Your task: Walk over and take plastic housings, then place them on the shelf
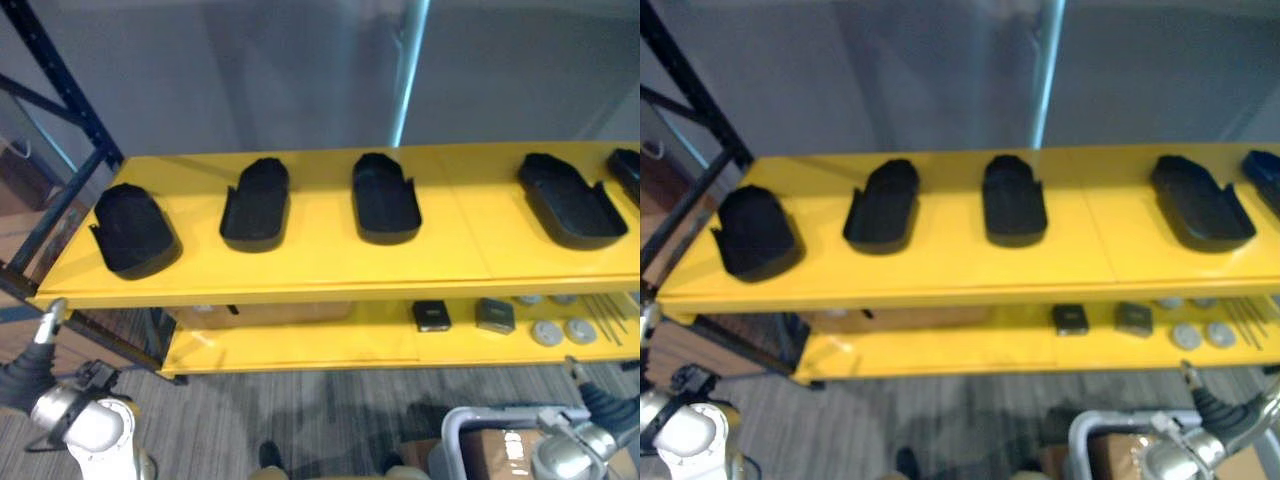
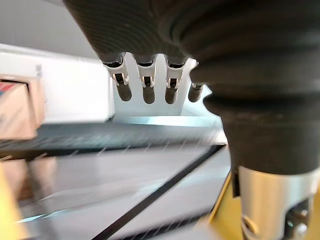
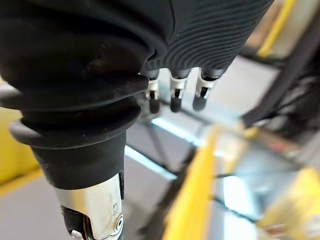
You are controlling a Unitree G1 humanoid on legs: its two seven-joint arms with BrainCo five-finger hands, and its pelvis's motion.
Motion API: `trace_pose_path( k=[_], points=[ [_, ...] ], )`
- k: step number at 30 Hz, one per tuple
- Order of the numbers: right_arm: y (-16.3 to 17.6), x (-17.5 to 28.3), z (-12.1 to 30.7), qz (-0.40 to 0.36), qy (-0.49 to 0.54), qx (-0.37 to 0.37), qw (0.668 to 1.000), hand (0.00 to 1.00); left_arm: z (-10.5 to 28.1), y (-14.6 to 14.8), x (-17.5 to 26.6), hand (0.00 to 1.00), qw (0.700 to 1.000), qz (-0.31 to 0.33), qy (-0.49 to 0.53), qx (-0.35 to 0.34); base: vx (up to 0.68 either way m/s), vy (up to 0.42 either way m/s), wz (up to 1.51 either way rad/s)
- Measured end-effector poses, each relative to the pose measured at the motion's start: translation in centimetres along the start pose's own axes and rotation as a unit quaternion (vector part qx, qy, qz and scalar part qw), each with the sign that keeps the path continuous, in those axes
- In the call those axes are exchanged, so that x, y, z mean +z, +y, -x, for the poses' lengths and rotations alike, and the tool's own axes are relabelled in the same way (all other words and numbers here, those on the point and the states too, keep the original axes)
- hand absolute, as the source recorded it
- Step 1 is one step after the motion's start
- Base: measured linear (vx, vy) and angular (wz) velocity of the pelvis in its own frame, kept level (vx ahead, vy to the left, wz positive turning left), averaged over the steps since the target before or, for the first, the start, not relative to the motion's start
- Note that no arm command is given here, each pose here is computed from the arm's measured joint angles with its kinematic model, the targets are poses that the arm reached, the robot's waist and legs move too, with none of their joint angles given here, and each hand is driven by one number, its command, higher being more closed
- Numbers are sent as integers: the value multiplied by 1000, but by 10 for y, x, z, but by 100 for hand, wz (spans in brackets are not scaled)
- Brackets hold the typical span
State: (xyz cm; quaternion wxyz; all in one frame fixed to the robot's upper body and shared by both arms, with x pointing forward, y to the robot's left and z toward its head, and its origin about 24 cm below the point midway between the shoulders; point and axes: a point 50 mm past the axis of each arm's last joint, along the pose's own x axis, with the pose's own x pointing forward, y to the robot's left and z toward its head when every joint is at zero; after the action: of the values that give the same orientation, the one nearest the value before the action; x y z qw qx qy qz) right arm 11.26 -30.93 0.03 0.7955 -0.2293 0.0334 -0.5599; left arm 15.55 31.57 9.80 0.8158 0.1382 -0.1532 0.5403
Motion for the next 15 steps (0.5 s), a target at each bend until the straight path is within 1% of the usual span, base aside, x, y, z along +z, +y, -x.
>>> trace_pose_path(
  k=[2, 3, 4, 5, 7, 12, 15],
  points=[
    [-3, -15, 4, 25, 32, 2, 999, 0, -15, -8, -7, 0, 998, -56, 9, -23, 8, 0, -16],
    [-5, -20, 6, 32, 40, 3, 999, 0, -19, -11, -8, 0, 997, -72, 10, -29, 7, 1, -12],
    [-6, -26, 7, 42, 54, 4, 998, 0, -27, -14, -9, 0, 994, -102, 6, -37, 9, 2, -8],
    [-7, -28, 8, 46, 59, 4, 997, 0, -31, -14, -9, 0, 993, -114, 6, -39, 10, 7, -19],
    [-10, -37, 6, 59, 75, 3, 995, 0, -50, -22, -9, 0, 984, -167, -4, -59, 15, 5, -15],
    [-18, -52, -1, 88, 96, 2, 991, 0, -84, -49, -6, 0, 964, -239, -12, -114, 27, 6, -15],
    [-20, -58, 0, 99, 106, 3, 989, 0, -95, -56, -7, 0, 952, -271, -6, -144, 38, -2, -8]
  ],
)
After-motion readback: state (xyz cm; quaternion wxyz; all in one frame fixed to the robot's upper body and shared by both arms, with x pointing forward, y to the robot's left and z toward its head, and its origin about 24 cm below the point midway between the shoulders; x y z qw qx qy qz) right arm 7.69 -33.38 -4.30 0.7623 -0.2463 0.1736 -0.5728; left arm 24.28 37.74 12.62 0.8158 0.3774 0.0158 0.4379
